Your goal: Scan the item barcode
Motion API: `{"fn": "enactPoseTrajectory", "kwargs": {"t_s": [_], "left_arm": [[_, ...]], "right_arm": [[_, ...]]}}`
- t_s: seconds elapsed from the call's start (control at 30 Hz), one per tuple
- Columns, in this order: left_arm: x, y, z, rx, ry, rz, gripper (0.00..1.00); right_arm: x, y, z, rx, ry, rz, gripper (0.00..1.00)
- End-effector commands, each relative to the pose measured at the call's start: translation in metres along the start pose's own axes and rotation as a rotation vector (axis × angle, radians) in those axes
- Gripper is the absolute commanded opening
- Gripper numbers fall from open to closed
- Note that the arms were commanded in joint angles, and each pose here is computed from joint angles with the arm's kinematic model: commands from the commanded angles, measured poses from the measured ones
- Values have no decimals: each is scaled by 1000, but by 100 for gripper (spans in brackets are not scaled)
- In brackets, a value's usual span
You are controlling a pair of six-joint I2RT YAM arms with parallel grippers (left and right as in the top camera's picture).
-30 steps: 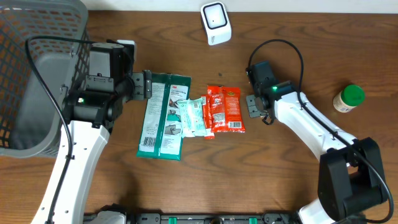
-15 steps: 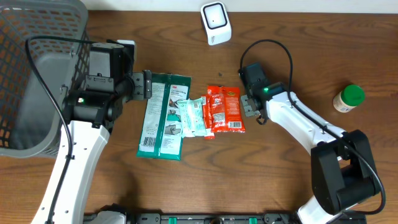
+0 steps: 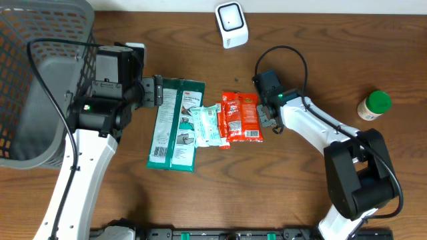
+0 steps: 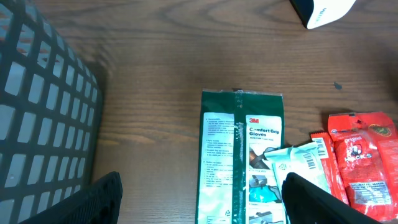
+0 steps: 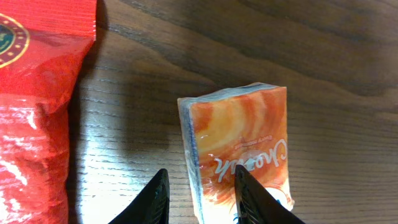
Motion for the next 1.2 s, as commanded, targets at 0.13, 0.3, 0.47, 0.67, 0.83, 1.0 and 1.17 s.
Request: {"fn": "enactPoseTrajectory", "kwargs": {"t_s": [0.13, 0.3, 0.47, 0.67, 0.83, 1.0, 1.17], "left_arm": [[-1, 1, 0, 5, 3, -6, 82], [-1, 1, 0, 5, 3, -6, 82], [-1, 1, 0, 5, 3, -6, 83], [-1, 1, 0, 5, 3, -6, 82], [-1, 1, 0, 5, 3, -6, 83], [-1, 1, 0, 5, 3, -6, 82], [-1, 1, 0, 5, 3, -6, 82]], "right_arm": [[3, -5, -8, 56, -25, 60, 29], [10, -7, -10, 48, -47, 61, 29], [9, -7, -11, 46, -49, 61, 28], [8, -7, -11, 45, -53, 61, 26], [3, -5, -3, 64, -31, 60, 27], [-2, -3, 6, 71, -10, 60, 29], [-5, -2, 12, 77, 6, 58, 29]]}}
Point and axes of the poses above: each gripper's point midway between its finger pads, its own x axis back along the fingers, its own y axis along the line the jaws close on, z = x × y, the point moved 7 cm from there along x, back along the fingers, and after that the axes turned 8 degrees about x, right-handed, at the moved point
